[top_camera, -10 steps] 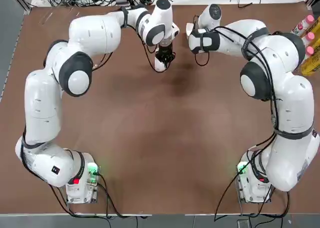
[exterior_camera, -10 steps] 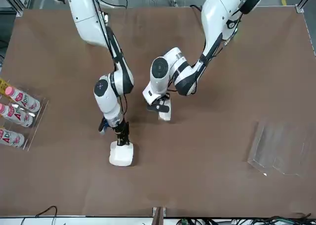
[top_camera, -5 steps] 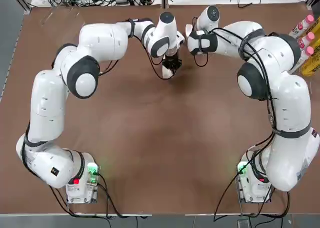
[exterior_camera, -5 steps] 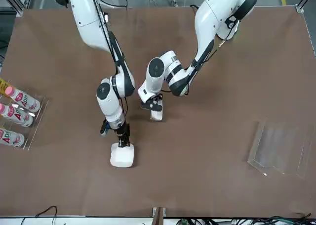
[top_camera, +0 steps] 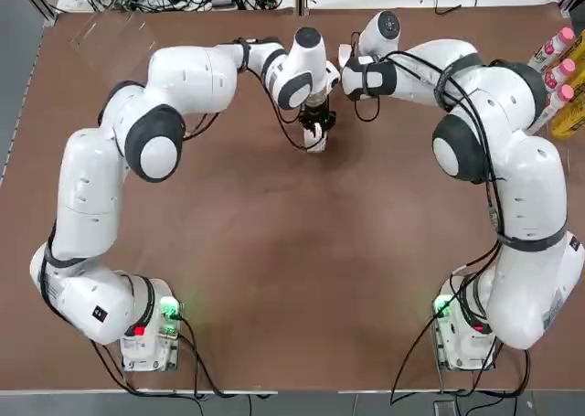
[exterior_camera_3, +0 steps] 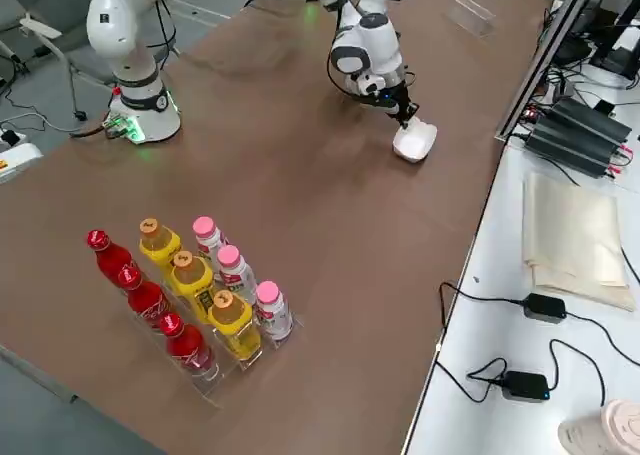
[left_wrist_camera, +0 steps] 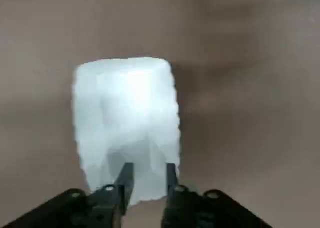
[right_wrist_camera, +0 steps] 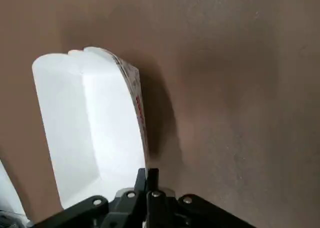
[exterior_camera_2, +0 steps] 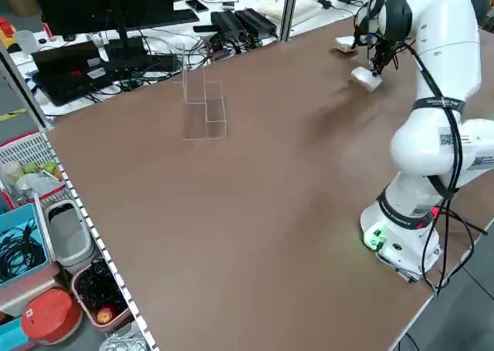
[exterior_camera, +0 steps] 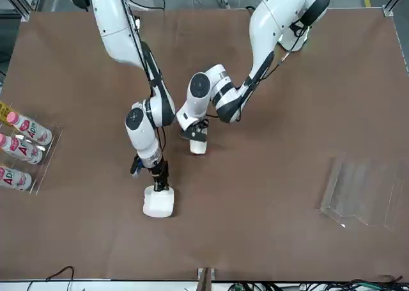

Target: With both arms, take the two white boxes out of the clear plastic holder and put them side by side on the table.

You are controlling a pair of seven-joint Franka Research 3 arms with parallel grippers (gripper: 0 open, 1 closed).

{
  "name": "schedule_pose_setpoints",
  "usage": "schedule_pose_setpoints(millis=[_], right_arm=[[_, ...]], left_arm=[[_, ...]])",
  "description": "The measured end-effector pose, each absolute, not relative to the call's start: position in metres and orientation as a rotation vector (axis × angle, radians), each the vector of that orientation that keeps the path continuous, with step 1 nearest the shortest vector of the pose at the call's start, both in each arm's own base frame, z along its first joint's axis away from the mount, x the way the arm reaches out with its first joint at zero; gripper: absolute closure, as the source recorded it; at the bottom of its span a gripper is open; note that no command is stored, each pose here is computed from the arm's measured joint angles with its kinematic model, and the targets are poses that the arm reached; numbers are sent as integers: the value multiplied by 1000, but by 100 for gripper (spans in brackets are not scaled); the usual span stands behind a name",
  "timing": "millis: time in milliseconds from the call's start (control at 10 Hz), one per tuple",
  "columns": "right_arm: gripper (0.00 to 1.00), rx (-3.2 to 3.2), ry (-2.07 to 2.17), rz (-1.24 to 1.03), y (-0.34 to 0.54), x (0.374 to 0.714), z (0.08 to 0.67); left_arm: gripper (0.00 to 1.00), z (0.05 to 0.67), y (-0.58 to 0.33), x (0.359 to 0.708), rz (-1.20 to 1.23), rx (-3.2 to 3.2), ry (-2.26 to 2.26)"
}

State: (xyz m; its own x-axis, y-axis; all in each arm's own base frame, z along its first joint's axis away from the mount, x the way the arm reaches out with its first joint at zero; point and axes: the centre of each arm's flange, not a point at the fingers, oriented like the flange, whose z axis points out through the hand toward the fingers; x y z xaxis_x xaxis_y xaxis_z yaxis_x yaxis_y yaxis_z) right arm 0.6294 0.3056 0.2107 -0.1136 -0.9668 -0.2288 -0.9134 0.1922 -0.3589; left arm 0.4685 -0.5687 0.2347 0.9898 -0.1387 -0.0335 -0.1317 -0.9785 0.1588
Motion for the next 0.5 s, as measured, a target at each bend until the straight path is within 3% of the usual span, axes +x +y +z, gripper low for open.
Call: schedule_pose_setpoints(millis=[100,200,400,500], right_arm=[[95,-1754,2063,-186,305,630,211],[82,-1751,2059,-192,305,630,210],[72,-1752,2058,-195,305,630,208],[68,-1752,2057,-196,305,630,207]], left_arm=[[44,235,-566,472,-63,2978,-195],[32,235,-561,478,-60,2981,-180],[3,235,-543,497,-70,3000,-131],[0,241,-531,508,-77,3013,-101]])
